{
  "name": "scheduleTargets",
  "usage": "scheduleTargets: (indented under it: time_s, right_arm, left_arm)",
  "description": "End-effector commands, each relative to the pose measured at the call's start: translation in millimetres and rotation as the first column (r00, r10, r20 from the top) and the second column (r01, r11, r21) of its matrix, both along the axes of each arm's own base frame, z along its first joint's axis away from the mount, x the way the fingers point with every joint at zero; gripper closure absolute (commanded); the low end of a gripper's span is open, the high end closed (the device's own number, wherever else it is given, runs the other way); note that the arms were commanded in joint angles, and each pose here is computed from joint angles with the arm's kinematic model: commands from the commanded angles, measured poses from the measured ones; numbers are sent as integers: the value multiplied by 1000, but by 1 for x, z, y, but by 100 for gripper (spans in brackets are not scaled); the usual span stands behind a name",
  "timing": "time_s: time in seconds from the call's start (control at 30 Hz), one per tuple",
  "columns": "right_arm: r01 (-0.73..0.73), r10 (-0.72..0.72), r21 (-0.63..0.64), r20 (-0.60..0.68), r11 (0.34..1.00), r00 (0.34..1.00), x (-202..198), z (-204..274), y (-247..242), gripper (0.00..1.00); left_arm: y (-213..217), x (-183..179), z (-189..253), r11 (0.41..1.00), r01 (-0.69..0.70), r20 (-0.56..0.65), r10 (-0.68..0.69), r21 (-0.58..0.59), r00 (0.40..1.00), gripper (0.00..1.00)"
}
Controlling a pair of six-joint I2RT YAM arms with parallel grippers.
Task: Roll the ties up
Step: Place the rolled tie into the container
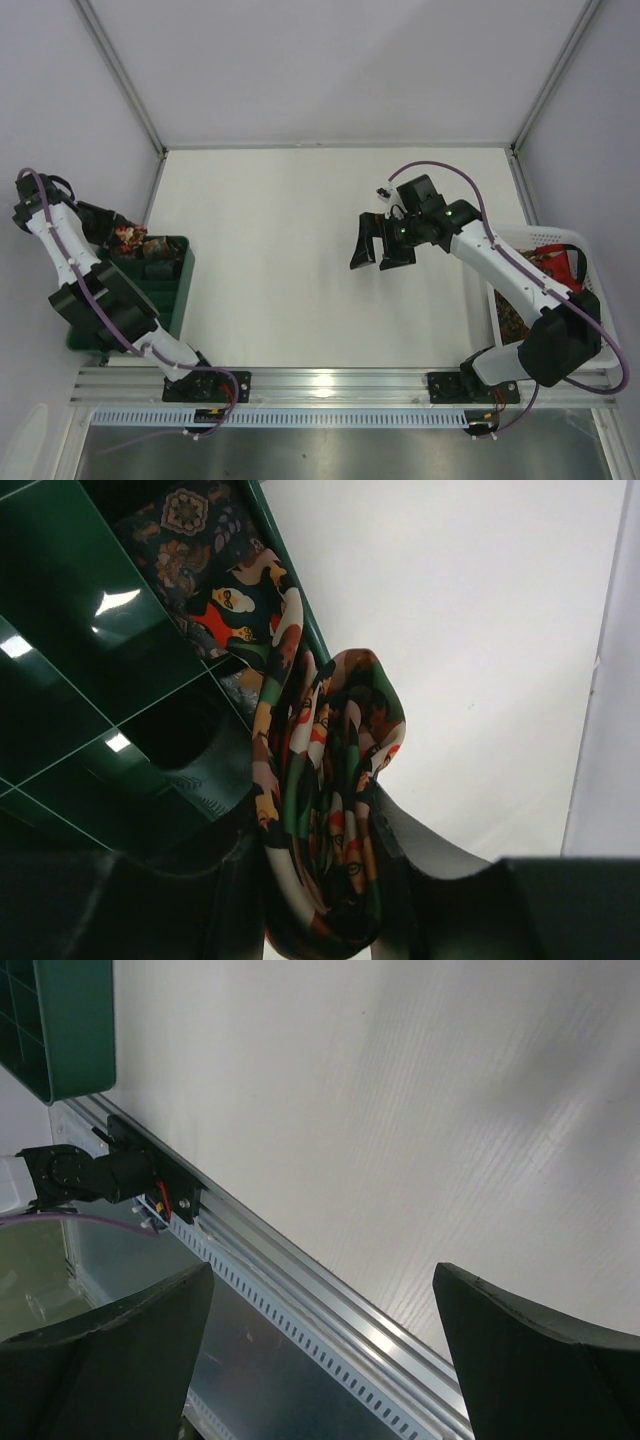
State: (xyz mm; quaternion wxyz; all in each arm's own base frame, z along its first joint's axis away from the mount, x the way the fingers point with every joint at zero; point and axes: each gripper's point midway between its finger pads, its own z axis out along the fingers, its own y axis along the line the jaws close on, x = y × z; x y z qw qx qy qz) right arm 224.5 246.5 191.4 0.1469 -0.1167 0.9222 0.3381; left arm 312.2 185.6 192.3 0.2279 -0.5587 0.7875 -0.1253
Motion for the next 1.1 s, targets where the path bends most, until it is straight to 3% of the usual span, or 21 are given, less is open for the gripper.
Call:
scheduleTargets:
  time_s: [0.0,0.27,0.67,0.9,1.07]
  right_arm:
    - [-10,10,2,-28,1000,1000,3,-7,-2,0]
    - [11,-11,3,-52,1000,999,17,-12,-1,0]
    - [28,-29,-14,-57,1000,998,23,-18,-6,0]
    - [23,-24,-18,-57,1000,998,21,-18,-7,0]
    - [26,-27,-16,-58,1000,998,20,-18,-8,0]
  left_arm:
    - [22,27,-1,999,6,95,-9,35,995,100]
    - [38,31,48,983,-61,204,24,173,979,100]
    - [43,27,92,954,-162,321,76,251,944,100]
    - [46,12,79,945,-172,246,103,277,964,99]
    - [45,-20,37,946,-171,143,136,276,980,100]
